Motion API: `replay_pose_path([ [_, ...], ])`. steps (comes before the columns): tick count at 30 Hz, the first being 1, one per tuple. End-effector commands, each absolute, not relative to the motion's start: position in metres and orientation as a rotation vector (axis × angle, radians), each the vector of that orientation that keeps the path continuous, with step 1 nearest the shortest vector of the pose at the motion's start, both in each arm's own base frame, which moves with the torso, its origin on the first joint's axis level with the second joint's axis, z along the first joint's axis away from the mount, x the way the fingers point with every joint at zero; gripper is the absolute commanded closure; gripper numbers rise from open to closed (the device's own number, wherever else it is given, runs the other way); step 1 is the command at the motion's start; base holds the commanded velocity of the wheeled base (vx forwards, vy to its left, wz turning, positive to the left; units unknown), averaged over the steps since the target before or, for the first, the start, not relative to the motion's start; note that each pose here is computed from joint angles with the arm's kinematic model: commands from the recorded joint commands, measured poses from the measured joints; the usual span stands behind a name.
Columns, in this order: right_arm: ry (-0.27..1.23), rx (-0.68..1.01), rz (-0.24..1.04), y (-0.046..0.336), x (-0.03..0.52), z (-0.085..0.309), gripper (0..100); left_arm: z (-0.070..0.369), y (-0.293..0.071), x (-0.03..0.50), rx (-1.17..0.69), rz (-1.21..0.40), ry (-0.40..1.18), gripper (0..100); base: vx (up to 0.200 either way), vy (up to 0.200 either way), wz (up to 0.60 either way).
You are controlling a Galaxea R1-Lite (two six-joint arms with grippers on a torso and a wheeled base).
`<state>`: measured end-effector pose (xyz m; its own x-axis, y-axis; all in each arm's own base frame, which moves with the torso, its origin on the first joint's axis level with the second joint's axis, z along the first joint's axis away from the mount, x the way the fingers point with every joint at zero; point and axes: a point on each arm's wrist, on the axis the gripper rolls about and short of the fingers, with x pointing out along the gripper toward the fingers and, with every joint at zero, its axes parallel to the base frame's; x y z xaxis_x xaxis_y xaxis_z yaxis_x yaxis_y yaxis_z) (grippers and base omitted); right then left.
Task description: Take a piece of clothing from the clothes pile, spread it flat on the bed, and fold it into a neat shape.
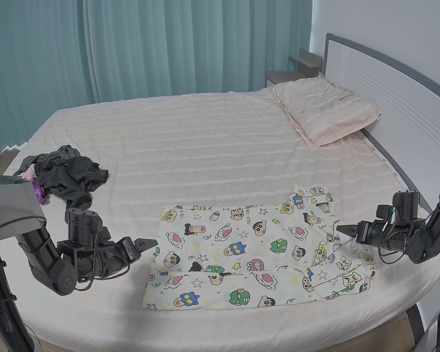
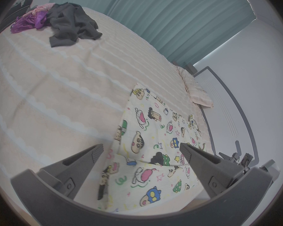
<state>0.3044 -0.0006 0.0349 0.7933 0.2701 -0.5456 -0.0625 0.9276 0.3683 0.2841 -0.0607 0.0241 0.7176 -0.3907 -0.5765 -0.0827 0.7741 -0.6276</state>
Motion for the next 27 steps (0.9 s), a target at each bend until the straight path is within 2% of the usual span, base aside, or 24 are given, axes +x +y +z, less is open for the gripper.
replay_pose_path([
  [1,0.631,0.343,0.182,-0.001,0.304,0.035,0,0.022,-0.062,0.284,-0.676,-0.187,0.774,0,0.0,-0.2,0.0],
  [4,0.634,0.343,0.187,0.001,0.304,0.035,0,0.021,-0.062,0.283,-0.676,-0.186,0.776,0,0.0,-0.2,0.0],
  [25,0.663,0.317,0.199,0.016,0.3,0.03,0,0.024,-0.068,0.285,-0.712,-0.177,0.753,0,0.0,0.0,0.0],
  [27,0.663,0.317,0.199,0.016,0.3,0.03,0,0.024,-0.068,0.285,-0.713,-0.177,0.754,0,0.0,-0.2,0.0],
])
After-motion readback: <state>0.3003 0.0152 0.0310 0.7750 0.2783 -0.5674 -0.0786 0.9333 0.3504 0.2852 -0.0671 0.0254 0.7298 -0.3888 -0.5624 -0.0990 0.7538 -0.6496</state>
